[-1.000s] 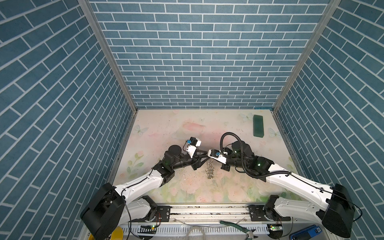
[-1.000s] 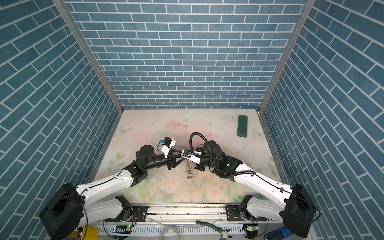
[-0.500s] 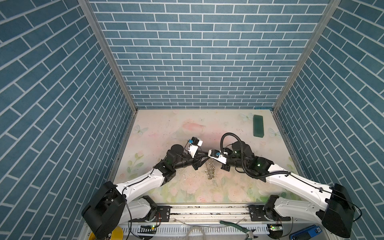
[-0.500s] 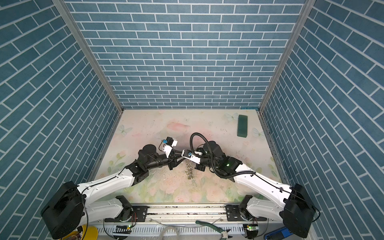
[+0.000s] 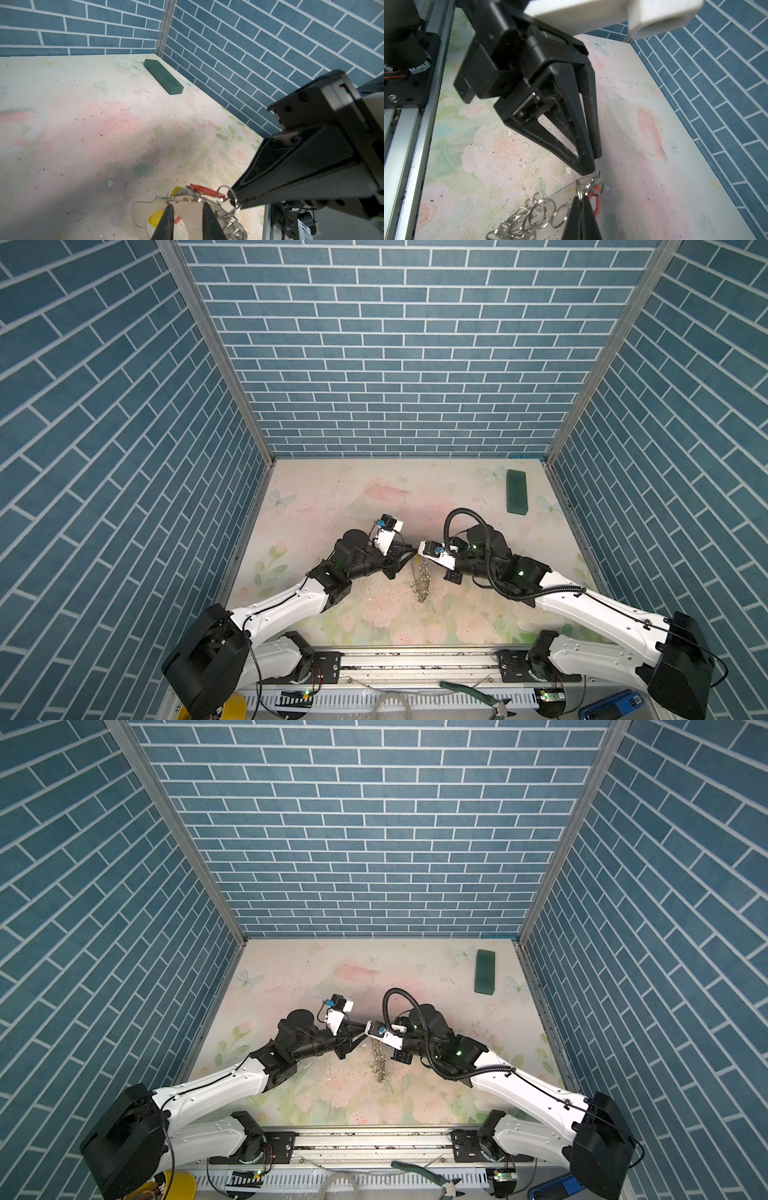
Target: Put the keys on the keyring
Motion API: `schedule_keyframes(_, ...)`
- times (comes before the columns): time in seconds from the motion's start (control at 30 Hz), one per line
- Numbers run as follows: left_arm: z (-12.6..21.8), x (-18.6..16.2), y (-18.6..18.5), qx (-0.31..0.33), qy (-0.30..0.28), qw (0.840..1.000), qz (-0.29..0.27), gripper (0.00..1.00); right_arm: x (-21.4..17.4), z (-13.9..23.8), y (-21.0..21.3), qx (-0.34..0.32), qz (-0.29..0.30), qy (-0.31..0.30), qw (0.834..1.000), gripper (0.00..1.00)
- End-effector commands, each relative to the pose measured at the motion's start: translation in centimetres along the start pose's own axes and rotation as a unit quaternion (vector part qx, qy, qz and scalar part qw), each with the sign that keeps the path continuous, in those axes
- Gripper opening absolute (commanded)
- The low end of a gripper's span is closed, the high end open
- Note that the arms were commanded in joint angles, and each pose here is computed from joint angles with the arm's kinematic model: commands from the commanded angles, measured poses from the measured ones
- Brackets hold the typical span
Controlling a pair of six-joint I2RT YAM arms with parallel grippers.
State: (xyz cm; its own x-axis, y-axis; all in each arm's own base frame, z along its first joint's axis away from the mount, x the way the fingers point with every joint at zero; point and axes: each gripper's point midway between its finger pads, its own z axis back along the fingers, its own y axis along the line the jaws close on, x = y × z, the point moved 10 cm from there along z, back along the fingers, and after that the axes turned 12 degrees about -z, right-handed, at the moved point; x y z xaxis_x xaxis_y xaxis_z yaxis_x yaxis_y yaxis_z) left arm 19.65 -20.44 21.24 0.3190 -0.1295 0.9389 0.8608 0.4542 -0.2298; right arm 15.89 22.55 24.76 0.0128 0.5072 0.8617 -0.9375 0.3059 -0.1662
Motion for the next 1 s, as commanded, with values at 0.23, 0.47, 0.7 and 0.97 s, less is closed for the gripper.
schedule_keyframes(0.23, 1.6, 2.6, -1.5, -0.039, -0.048, 0.998, 0.017, 0.39, 0.5, -0.1, 0.1, 0.005, 0.022, -0.028, 0.999, 0.0)
schedule_keyframes(0.47, 0.8, 2.9, -1.5, -0.035, -0.027, 0.998, 0.048, 0.42, 0.6, 0.0, 0.3, 0.015, 0.023, -0.036, 0.999, 0.0)
schedule_keyframes(0.7, 0.5, 2.7, -2.0, -0.024, -0.01, 0.998, 0.056, 0.42, 0.5, 0.0, 0.4, 0.015, 0.024, -0.036, 0.999, 0.0)
schedule_keyframes(0.97, -0.1, 2.0, -1.5, 0.004, 0.024, 0.998, 0.061, 0.33, 0.7, 0.1, 0.4, 0.02, 0.029, -0.044, 0.998, 0.0)
